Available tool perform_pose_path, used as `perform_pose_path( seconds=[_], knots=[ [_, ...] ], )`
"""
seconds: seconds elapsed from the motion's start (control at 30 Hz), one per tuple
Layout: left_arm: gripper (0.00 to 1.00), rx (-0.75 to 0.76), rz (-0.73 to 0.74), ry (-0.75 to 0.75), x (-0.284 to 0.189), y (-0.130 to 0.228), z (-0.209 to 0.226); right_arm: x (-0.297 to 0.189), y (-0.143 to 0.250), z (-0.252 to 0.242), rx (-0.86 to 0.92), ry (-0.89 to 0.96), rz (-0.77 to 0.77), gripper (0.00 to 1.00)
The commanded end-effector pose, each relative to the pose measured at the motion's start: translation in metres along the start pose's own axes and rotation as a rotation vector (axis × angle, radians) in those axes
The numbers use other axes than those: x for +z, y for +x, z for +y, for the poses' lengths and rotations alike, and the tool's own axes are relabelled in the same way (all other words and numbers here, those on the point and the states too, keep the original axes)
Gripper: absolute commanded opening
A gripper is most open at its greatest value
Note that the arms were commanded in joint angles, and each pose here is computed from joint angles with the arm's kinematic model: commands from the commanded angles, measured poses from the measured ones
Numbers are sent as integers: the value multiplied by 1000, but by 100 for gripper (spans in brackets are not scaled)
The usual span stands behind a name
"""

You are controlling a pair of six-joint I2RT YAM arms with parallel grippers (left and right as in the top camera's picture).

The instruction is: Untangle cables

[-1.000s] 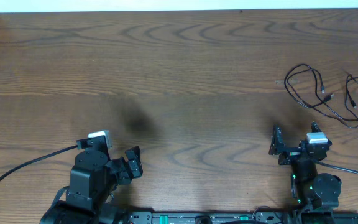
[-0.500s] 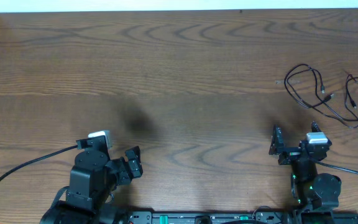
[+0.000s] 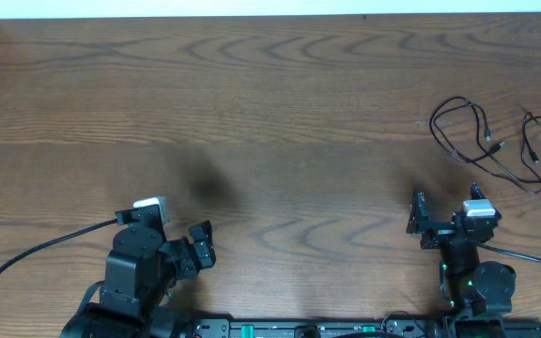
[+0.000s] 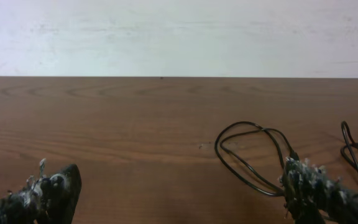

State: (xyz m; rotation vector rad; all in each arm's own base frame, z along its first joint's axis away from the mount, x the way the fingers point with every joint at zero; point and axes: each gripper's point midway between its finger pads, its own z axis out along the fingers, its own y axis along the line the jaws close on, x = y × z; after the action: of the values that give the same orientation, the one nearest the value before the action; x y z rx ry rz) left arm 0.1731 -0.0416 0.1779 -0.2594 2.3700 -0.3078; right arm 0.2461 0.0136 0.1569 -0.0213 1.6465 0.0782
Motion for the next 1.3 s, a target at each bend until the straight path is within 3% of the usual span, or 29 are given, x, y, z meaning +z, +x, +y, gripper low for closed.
perform_pose_path(
  seconds=[0.0, 0.27, 0.53, 0.87, 1.27],
  knots=[
    [98, 13, -4, -13, 1, 0, 3, 0, 1, 2, -8, -8, 1, 99],
    [98, 27, -18, -22, -3, 2, 8, 0, 1, 2, -8, -8, 1, 99],
    [98, -66, -270, 7, -7, -24, 19, 0, 1, 2, -8, -8, 1, 99],
    [98, 71, -600, 129, 2, -53, 9, 0, 1, 2, -8, -8, 1, 99],
    [98, 455, -886, 212, 5, -74, -23, 0, 1, 2, -8, -8, 1, 99]
  ],
)
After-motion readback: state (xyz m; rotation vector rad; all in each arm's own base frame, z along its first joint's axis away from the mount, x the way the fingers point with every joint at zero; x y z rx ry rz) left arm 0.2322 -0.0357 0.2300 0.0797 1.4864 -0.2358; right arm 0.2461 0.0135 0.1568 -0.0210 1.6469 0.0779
